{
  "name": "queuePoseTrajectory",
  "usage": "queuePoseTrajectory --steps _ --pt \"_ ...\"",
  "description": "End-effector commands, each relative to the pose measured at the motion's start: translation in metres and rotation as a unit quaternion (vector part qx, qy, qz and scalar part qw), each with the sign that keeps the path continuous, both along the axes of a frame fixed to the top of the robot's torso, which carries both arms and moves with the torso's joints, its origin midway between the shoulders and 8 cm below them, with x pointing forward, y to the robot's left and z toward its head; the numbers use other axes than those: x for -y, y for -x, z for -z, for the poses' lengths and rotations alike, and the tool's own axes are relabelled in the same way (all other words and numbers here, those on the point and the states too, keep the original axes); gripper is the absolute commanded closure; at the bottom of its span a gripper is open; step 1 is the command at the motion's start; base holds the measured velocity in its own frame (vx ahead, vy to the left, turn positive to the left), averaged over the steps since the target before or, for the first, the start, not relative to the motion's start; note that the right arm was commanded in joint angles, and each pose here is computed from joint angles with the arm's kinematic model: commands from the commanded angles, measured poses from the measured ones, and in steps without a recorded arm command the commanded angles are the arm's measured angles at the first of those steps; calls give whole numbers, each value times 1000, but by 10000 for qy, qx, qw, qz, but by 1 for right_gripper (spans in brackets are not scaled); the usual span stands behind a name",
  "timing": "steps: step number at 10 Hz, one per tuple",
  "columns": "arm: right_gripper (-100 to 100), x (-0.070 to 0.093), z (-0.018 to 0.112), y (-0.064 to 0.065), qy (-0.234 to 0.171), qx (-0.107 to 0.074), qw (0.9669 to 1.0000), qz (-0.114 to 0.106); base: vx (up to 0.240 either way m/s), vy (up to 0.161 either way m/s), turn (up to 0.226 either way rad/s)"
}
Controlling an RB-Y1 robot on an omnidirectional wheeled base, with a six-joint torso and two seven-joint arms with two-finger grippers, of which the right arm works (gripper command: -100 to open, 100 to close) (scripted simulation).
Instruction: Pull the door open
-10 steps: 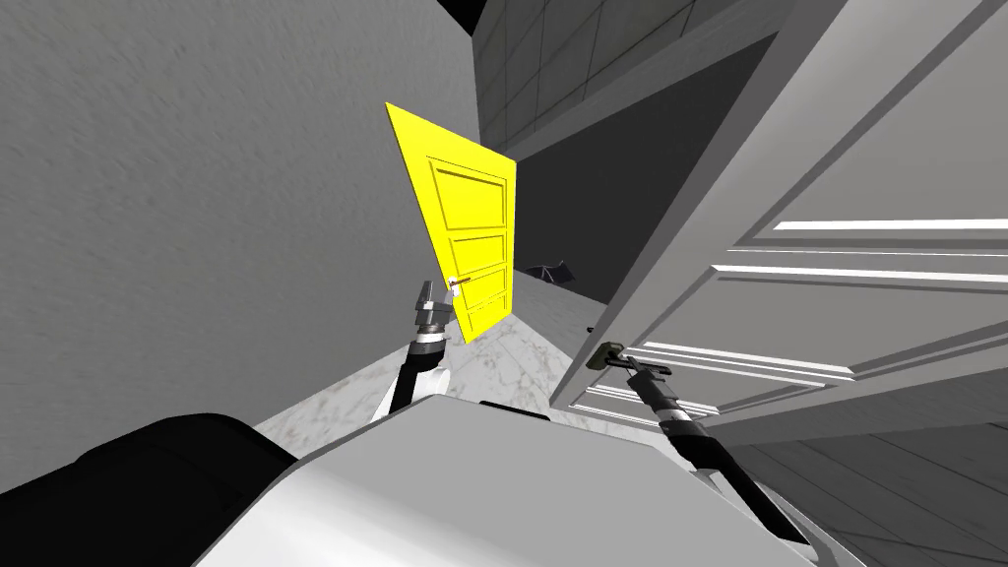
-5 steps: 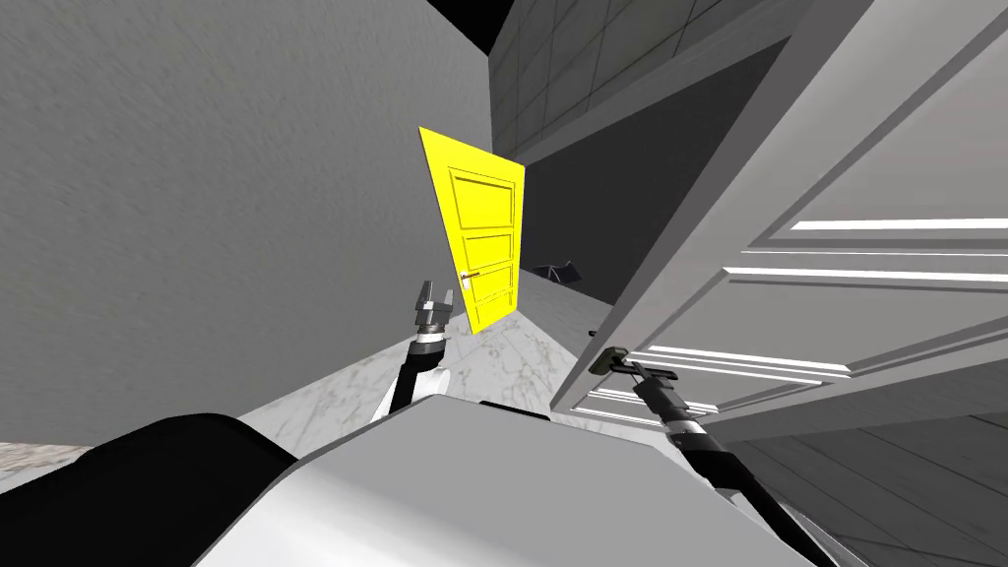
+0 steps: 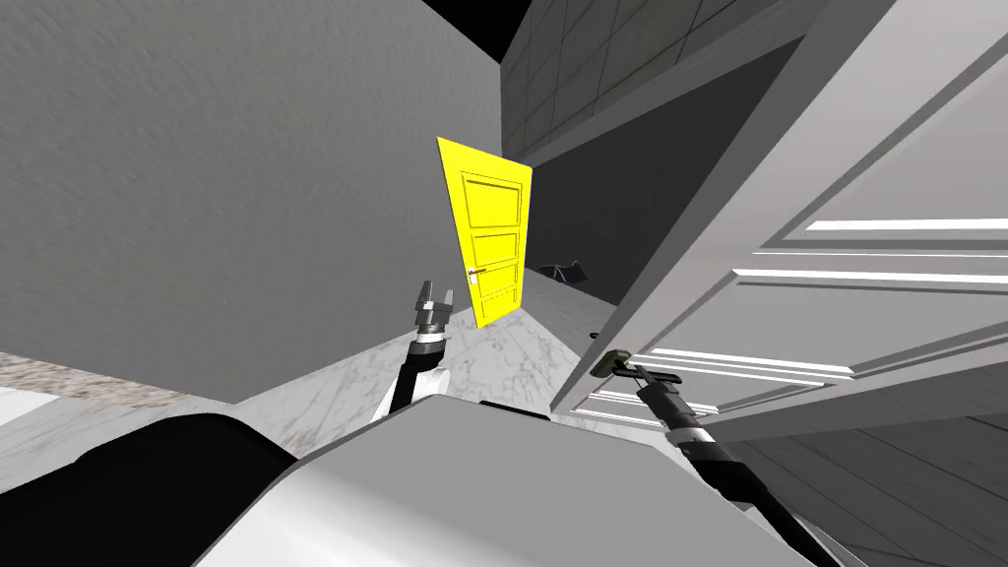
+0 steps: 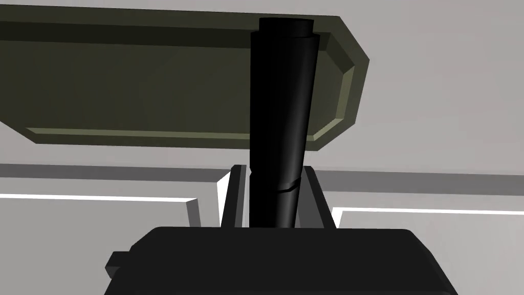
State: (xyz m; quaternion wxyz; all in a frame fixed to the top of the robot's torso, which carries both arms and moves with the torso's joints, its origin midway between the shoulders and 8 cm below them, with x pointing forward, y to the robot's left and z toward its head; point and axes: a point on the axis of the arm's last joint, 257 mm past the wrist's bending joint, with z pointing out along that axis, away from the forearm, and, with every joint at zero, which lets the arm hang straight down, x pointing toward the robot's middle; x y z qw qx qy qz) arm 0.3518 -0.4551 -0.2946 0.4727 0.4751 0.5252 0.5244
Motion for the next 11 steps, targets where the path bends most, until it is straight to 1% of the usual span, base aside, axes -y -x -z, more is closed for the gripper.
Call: queuePoseTrajectory --steps 1,8,9,10,11 --pt "100 2 1 7 3 -6 10000 -39 -195 -55 144" --pt "100 7 -2 24 7 17 9998 -201 -177 -70 122" --pt "100 3 0 22 -7 4 9998 -210 -78 -22 33" --pt "100 3 1 26 -12 -5 9997 -249 -144 -55 135" --pt "100 4 1 26 -11 -4 9997 -257 -202 -93 162"
